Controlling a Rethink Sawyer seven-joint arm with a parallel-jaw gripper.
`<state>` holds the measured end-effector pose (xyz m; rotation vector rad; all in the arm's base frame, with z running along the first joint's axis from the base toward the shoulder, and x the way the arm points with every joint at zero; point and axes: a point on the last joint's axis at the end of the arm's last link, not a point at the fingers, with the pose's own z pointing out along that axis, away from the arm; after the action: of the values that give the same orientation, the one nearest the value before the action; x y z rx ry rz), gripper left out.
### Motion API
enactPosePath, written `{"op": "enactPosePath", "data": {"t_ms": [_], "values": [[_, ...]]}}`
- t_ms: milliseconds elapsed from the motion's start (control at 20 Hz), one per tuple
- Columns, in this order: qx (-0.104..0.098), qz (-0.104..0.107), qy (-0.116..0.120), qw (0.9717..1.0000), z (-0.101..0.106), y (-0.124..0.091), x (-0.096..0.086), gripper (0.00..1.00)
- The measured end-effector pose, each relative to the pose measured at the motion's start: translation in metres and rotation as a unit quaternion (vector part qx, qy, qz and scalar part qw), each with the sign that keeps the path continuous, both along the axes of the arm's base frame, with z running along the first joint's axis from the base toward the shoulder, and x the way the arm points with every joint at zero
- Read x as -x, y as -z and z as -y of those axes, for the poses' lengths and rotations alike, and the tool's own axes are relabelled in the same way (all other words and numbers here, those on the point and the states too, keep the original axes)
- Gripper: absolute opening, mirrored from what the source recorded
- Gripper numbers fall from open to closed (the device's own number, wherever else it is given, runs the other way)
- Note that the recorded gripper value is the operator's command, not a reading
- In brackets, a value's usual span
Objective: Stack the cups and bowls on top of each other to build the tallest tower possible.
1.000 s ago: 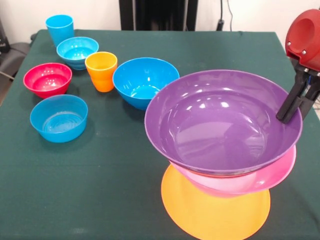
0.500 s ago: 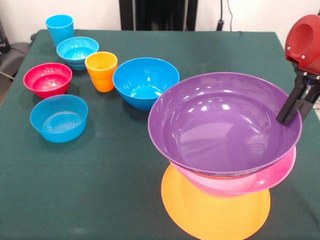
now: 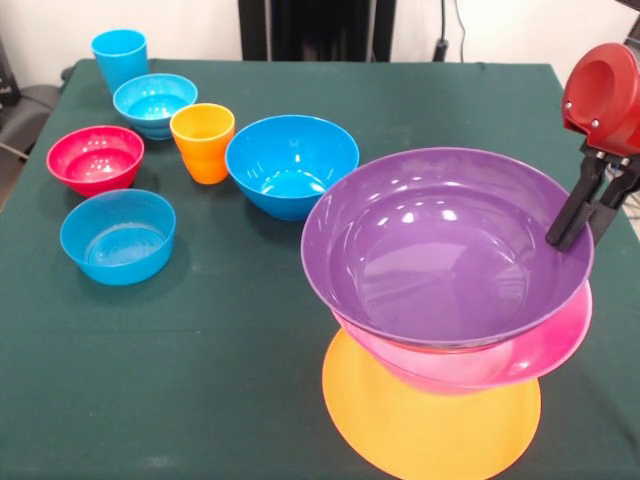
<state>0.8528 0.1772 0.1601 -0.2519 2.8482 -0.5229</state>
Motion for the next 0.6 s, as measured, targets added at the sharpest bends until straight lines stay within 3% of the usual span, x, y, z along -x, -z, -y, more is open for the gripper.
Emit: {"op": "enactPosePath", "data": {"t_ms": [600], "values": [[0.003, 0.021, -0.011, 0.9997, -0.0064, -0.005, 0.0002, 0.0]]}}
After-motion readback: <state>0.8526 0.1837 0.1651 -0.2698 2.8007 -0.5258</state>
